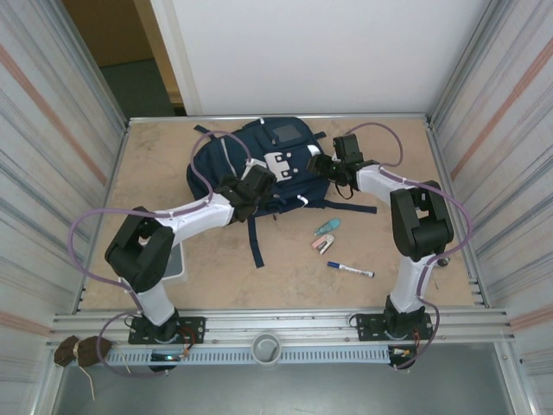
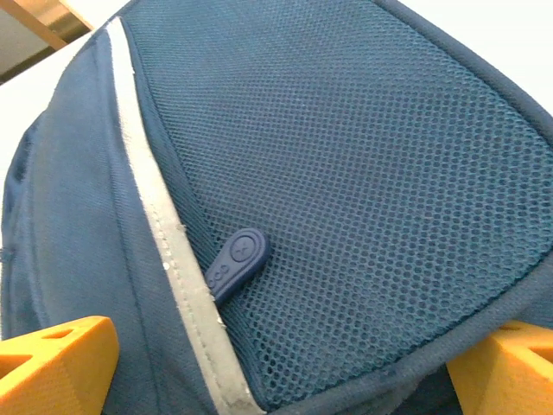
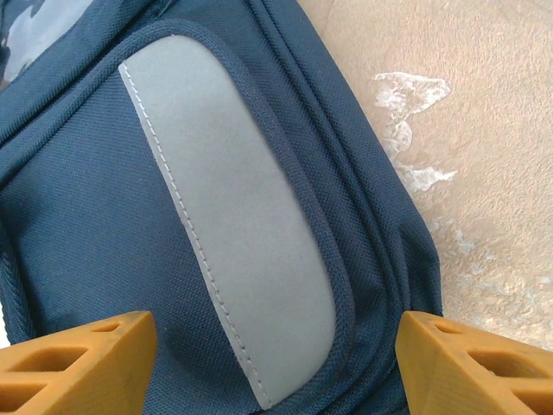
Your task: Pack the student bag
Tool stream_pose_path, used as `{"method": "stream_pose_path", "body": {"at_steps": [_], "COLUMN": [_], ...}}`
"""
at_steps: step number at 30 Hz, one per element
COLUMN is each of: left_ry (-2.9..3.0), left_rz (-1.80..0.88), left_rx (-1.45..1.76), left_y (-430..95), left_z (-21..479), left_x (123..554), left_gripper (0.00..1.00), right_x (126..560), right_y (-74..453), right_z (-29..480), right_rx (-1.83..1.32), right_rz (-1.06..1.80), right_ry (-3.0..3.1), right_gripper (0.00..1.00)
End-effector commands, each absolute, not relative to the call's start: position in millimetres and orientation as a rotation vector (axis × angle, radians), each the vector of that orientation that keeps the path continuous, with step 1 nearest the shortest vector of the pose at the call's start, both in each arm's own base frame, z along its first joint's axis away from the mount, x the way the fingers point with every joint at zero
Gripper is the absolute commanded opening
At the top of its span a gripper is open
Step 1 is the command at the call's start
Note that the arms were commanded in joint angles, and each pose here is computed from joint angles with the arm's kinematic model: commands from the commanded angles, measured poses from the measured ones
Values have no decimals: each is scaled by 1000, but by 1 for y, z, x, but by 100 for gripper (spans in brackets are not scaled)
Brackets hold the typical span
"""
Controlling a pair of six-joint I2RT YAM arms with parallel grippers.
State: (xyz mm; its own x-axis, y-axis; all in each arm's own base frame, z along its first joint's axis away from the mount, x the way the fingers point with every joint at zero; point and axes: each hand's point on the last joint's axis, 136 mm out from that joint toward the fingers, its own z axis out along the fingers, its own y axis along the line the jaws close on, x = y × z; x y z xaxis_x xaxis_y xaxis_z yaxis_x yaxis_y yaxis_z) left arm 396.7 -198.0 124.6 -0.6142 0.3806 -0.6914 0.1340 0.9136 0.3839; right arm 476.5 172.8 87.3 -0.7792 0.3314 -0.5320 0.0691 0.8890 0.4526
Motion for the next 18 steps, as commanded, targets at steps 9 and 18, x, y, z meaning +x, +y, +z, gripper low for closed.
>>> {"method": "stream_pose_path", "body": {"at_steps": [9, 18], "left_ry": [2255, 2301], "left_rz": [388, 259], "left_rx": [255, 219], "left_y": [-156, -146], "left_z": [129, 122], "left_x": [389, 370], "left_gripper": [79, 63], "right_x": [467, 467], "right_y": [165, 164], "right_z": [87, 90], "right_rx": [223, 205], "right_rz": [432, 420], "right_ry": [2455, 2458], "right_gripper": [71, 70]}}
